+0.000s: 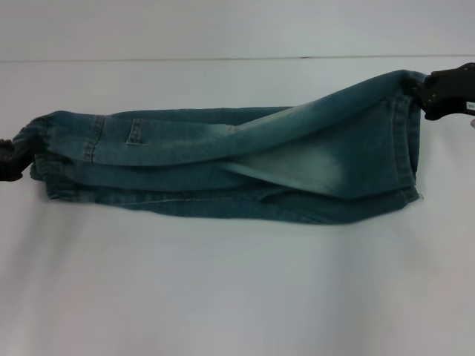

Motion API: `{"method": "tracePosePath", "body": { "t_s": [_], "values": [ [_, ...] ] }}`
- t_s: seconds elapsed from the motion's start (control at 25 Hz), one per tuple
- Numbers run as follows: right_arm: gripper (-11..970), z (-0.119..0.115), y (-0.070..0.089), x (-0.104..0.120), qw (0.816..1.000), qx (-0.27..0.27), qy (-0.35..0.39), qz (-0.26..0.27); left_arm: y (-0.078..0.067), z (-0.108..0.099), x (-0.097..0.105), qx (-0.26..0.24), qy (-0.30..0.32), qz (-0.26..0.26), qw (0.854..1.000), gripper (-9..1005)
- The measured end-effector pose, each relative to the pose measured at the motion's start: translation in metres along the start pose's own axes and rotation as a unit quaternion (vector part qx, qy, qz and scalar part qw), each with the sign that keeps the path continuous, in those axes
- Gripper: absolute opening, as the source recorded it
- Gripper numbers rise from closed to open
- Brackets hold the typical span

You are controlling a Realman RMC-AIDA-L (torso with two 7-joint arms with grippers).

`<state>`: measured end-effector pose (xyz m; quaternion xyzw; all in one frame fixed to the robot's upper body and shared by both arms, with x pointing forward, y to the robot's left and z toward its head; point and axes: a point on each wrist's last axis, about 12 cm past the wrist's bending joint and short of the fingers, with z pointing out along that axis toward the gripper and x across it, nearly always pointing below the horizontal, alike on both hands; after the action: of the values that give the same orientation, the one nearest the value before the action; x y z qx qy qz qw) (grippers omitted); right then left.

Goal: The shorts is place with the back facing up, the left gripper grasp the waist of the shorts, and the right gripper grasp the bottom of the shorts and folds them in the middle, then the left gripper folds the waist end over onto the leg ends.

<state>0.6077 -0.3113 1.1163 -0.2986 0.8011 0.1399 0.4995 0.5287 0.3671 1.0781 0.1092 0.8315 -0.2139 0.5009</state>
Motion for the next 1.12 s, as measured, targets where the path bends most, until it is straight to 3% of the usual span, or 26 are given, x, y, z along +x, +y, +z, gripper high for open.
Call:
{"method": "tracePosePath", "body": {
  "t_s": [0.52, 1.12],
  "values": [
    [11, 0.015, -0.002, 0.006, 0.999, 0.028, 0.027, 0.001, 0.013, 0.003, 0.002, -0.059, 0.030, -0.026, 0.997, 163],
    [11, 0.033, 0.006, -0.006, 0.999, 0.015, 0.040, -0.033, 0.002, 0.026, -0.016, -0.040, 0.036, 0.007, 0.999, 160]
  ]
}}
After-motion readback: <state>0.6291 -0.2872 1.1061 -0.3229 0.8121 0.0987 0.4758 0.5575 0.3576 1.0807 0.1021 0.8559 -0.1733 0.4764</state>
